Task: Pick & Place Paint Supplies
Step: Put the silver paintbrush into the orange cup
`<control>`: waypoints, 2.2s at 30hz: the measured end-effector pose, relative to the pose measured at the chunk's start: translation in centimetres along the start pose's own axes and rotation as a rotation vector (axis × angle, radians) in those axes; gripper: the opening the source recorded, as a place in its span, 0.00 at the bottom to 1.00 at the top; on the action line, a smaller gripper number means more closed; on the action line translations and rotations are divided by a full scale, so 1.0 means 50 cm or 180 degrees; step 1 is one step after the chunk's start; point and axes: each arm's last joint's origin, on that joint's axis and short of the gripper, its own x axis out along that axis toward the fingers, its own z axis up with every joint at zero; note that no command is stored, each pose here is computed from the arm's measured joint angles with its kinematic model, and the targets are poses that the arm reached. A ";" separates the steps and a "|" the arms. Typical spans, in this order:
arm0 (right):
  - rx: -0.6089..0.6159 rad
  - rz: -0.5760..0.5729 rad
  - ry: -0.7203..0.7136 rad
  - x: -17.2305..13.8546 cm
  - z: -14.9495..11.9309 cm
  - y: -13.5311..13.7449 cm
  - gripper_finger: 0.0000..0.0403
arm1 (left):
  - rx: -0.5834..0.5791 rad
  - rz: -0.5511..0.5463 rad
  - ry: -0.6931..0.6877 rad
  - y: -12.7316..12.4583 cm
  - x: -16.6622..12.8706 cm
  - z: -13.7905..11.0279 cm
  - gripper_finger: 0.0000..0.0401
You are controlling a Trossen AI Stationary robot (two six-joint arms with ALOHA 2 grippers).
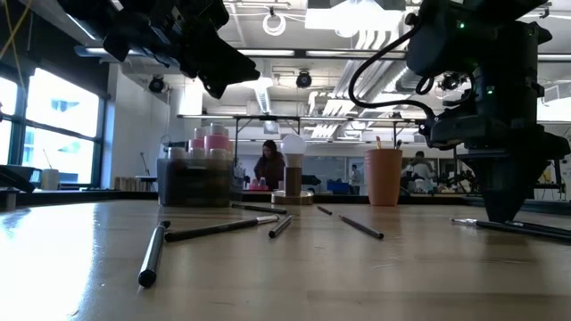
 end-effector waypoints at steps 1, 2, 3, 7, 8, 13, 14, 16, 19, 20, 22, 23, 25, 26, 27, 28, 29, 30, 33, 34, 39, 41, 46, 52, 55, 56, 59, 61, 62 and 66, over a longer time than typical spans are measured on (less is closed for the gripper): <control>0.0001 -0.0002 0.0001 0.000 0.000 0.000 0.17 | 0.0000 0.0000 0.0000 0.000 0.000 0.000 0.26; 0.0001 -0.0006 0.0002 0.000 0.000 0.000 0.15 | 0.0000 0.0000 0.0000 0.000 0.000 0.000 0.26; 0.0000 -0.0010 0.0003 0.000 0.000 -0.001 0.13 | 0.0000 0.0000 0.0000 0.000 0.000 0.000 0.26; -0.0005 0.0002 0.0015 0.000 0.000 0.000 0.06 | 0.0000 0.0000 0.0000 0.000 0.000 0.000 0.26; -0.0019 0.0007 0.0015 0.000 0.000 0.000 0.04 | 0.0000 0.0000 0.0000 0.000 0.000 0.000 0.26; -0.0143 0.0004 0.0005 0.001 0.000 0.000 0.01 | 0.0000 0.0000 0.0000 0.000 0.000 0.000 0.26; -0.0184 -0.0002 -0.0011 0.001 0.000 0.000 0.01 | 0.0000 0.0000 0.0000 0.000 0.000 0.000 0.26; -0.0240 -0.0009 -0.0023 0.001 0.000 0.000 0.01 | 0.0000 0.0000 0.0000 0.000 0.000 0.000 0.26; -0.0319 -0.0023 -0.0039 0.001 0.003 -0.001 0.00 | 0.0000 0.0000 0.0000 0.000 0.000 0.000 0.26; -0.0326 -0.0032 -0.0039 0.001 0.005 -0.003 0.00 | 0.0000 0.0000 0.0000 0.000 0.000 0.000 0.26; -0.0357 -0.0066 -0.0056 0.001 0.010 -0.006 0.00 | 0.0000 0.0000 0.0000 0.000 0.000 0.000 0.26; -0.0387 -0.0069 -0.0062 0.001 0.013 -0.007 0.00 | 0.0000 0.0000 0.0000 0.000 0.000 0.000 0.26; -0.0447 -0.0079 -0.0077 0.001 0.020 -0.009 0.00 | 0.0000 -0.0001 0.0000 0.000 0.000 0.000 0.26; -0.0467 -0.0086 -0.0085 0.001 0.023 -0.010 0.00 | 0.0000 0.0000 0.0000 0.000 0.000 0.000 0.26; -0.0503 -0.0092 -0.0093 0.001 0.025 -0.011 0.00 | 0.0000 0.0000 0.0000 0.000 0.000 0.000 0.26; -0.0555 -0.0094 -0.0092 0.001 0.028 -0.012 0.00 | 0.0000 0.0000 0.0000 0.000 0.000 0.000 0.26; -0.0596 -0.0095 -0.0090 0.001 0.031 -0.013 0.00 | 0.0000 0.0000 0.0000 0.000 0.000 0.000 0.26; -0.0636 -0.0095 -0.0093 0.001 0.034 -0.014 0.00 | 0.0000 0.0000 0.0000 0.000 0.000 0.000 0.26; -0.0733 -0.0068 -0.0071 0.001 0.040 -0.015 0.00 | 0.0000 0.0000 0.0000 0.000 0.000 0.000 0.26; -0.0771 -0.0044 -0.0049 0.001 0.041 -0.015 0.00 | 0.0000 0.0000 0.0000 0.000 0.000 0.000 0.26; -0.0893 0.0034 -0.0027 0.001 0.042 -0.012 0.00 | 0.0000 -0.0001 0.0001 0.000 0.000 0.000 0.26; -0.0897 0.0049 -0.0027 0.001 0.042 -0.011 0.00 | 0.0000 0.0000 0.0000 0.000 0.000 0.000 0.26; -0.0955 0.0145 0.0059 0.001 0.042 -0.008 0.04 | 0.0000 -0.0001 0.0001 0.000 0.000 0.000 0.26; -0.0950 0.0119 0.0004 0.001 0.043 -0.008 0.16 | 0.0000 -0.0001 0.0001 0.000 0.000 0.000 0.26; -0.0937 0.0095 -0.0064 0.000 0.046 -0.009 0.20 | 0.0000 -0.0001 0.0001 0.000 0.000 0.000 0.26; -0.0928 0.0096 -0.0092 0.000 0.048 -0.009 0.21 | 0.0000 -0.0001 0.0001 0.000 0.000 0.000 0.26; -0.0841 0.0073 -0.0158 -0.001 0.053 -0.010 0.22 | 0.0000 -0.0001 0.0001 0.000 0.000 0.000 0.26; -0.0820 0.0070 -0.0163 -0.001 0.055 -0.011 0.22 | 0.0000 -0.0001 0.0001 0.000 0.000 0.000 0.26; -0.0812 0.0062 -0.0175 -0.001 0.056 -0.012 0.21 | 0.0000 -0.0001 0.0001 0.000 0.000 0.000 0.26; -0.0704 0.0027 -0.0197 -0.001 0.062 -0.016 0.20 | -0.0001 -0.0001 0.0001 0.000 0.000 0.000 0.26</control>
